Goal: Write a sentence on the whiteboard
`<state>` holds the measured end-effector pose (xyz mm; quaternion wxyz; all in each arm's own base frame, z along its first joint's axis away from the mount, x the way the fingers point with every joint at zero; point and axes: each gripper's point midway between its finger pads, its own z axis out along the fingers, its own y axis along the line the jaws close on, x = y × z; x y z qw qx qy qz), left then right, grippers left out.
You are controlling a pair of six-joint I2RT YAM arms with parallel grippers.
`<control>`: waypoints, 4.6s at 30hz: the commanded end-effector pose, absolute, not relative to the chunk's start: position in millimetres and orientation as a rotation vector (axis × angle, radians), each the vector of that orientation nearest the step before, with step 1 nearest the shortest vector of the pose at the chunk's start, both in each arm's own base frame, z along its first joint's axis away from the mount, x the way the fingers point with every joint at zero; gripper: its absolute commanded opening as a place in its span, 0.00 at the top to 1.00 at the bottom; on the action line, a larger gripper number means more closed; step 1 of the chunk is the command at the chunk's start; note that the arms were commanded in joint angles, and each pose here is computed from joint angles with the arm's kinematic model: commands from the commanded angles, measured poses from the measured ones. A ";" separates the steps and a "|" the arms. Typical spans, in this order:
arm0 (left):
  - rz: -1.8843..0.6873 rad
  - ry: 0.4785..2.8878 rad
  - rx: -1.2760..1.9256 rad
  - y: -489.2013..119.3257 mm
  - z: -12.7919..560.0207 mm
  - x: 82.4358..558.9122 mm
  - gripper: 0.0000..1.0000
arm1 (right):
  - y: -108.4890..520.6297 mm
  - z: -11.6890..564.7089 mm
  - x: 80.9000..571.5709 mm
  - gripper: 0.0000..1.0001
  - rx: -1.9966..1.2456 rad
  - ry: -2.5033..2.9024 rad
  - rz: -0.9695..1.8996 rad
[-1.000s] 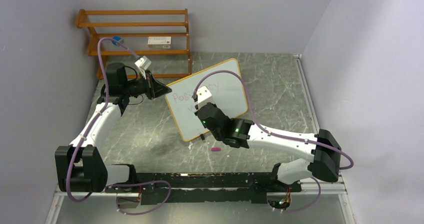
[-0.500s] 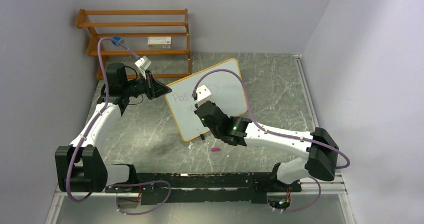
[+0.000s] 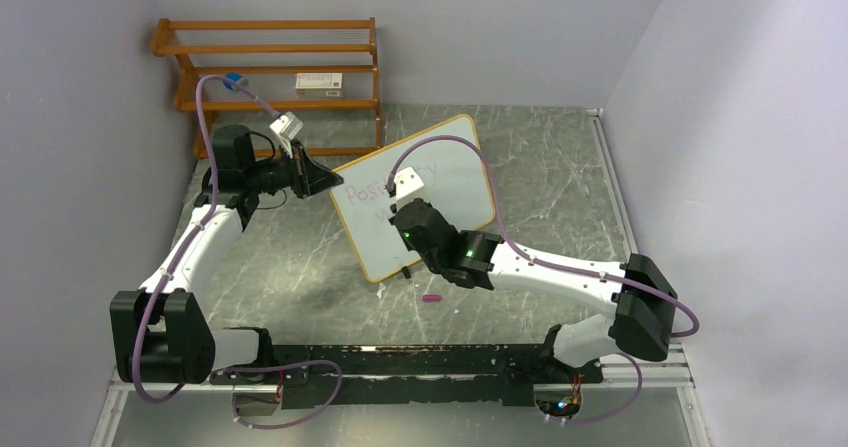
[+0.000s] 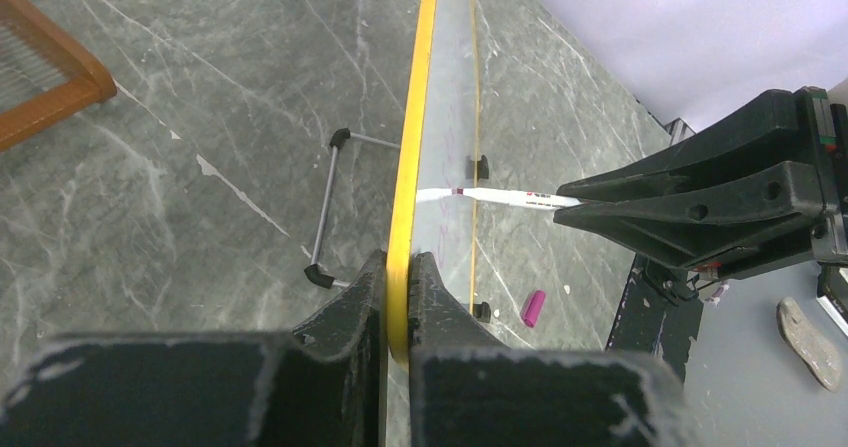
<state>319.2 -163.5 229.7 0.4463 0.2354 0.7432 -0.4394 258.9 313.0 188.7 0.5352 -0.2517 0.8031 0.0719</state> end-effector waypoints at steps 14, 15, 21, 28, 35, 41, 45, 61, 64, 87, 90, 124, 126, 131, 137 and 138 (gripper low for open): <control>-1.010 1.853 0.619 -161.2 219.1 324.3 0.95 | 299.9 198.1 252.2 1.00 -0.545 1.930 0.228; -1.008 1.854 0.619 -160.9 218.6 324.4 0.95 | 300.0 195.2 250.7 1.00 -0.550 1.939 0.232; -1.008 1.853 0.621 -161.1 218.7 324.4 0.95 | 303.9 184.2 245.7 1.00 -0.574 1.970 0.250; -1.006 1.852 0.622 -161.0 218.7 324.3 0.95 | 307.8 186.7 251.6 1.00 -0.554 1.951 0.239; -1.012 1.850 0.624 -161.5 219.5 324.2 0.95 | 308.5 187.4 256.7 1.00 -0.540 1.945 0.215; -1.013 1.850 0.624 -161.6 219.4 324.1 0.95 | 310.8 190.5 259.0 1.00 -0.532 1.930 0.217; -1.015 1.848 0.625 -161.8 219.5 323.9 0.95 | 312.2 194.5 260.6 1.00 -0.527 1.919 0.220; -1.014 1.848 0.626 -161.9 219.5 324.0 0.95 | 306.2 177.5 254.8 1.00 -0.555 1.980 0.187; -1.015 1.848 0.625 -161.9 219.2 323.9 0.95 | 302.6 170.7 252.9 1.00 -0.558 2.000 0.175; -1.014 1.852 0.622 -161.5 218.7 324.0 0.95 | 302.5 188.9 252.2 1.00 -0.537 1.963 0.214; -1.013 1.852 0.623 -161.5 218.5 324.0 0.95 | 300.9 196.0 256.1 1.00 -0.515 1.939 0.211; -1.019 1.849 0.624 -162.1 218.6 324.1 0.95 | 291.7 164.6 255.7 1.00 -0.544 2.035 0.168; -1.018 1.850 0.624 -162.0 218.3 323.9 0.95 | 291.5 162.6 254.8 1.00 -0.546 2.041 0.166; -1.017 1.851 0.623 -161.8 218.1 324.2 0.95 | 291.8 162.0 254.5 1.00 -0.547 2.042 0.170; -1.016 1.852 0.623 -161.8 217.7 324.1 0.95 | 292.4 167.2 256.7 1.00 -0.532 2.023 0.176; -1.017 1.853 0.623 -161.8 217.4 324.0 0.95 | 293.1 168.9 257.6 1.00 -0.527 2.017 0.178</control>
